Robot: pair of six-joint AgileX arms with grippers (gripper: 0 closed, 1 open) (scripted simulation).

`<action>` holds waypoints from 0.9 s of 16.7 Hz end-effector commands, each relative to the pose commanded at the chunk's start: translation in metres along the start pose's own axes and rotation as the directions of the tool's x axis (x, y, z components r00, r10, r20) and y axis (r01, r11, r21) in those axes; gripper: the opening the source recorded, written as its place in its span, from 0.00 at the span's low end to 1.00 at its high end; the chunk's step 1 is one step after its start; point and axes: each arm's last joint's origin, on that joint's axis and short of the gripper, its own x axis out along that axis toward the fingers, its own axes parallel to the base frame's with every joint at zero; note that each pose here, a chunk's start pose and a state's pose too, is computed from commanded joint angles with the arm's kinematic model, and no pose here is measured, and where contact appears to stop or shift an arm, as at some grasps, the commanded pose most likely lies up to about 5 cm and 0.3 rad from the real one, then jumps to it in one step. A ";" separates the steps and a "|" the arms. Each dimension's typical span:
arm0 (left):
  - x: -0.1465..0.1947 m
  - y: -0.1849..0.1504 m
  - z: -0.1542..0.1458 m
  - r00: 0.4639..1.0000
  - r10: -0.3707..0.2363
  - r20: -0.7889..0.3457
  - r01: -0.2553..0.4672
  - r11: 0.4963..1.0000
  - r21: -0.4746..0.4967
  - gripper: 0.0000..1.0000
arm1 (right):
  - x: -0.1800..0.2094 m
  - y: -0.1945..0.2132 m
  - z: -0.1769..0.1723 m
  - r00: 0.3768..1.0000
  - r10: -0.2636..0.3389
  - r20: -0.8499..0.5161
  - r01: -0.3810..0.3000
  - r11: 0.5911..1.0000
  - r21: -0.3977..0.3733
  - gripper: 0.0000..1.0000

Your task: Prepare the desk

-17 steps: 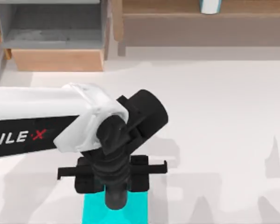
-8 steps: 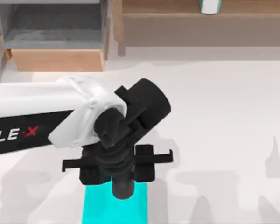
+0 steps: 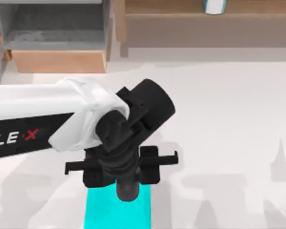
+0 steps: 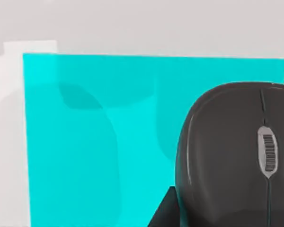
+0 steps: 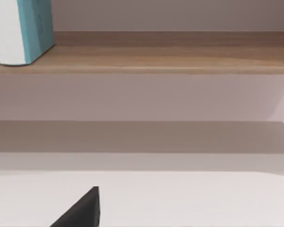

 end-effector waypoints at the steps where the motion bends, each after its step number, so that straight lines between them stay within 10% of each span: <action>1: 0.002 0.001 -0.001 1.000 0.006 -0.006 -0.006 1.000 0.001 0.00 | 0.000 0.000 0.000 1.000 0.000 0.000 0.000 1.000 0.000 1.00; 12: 0.028 0.009 -0.012 0.993 0.086 -0.083 -0.084 0.996 0.016 0.00 | 0.000 0.000 0.000 1.000 0.000 0.000 0.000 1.000 0.000 1.00; 15: 0.028 0.009 -0.012 0.993 0.086 -0.083 -0.084 0.996 0.016 0.23 | 0.000 0.000 0.000 1.000 0.000 0.000 0.000 1.000 0.000 1.00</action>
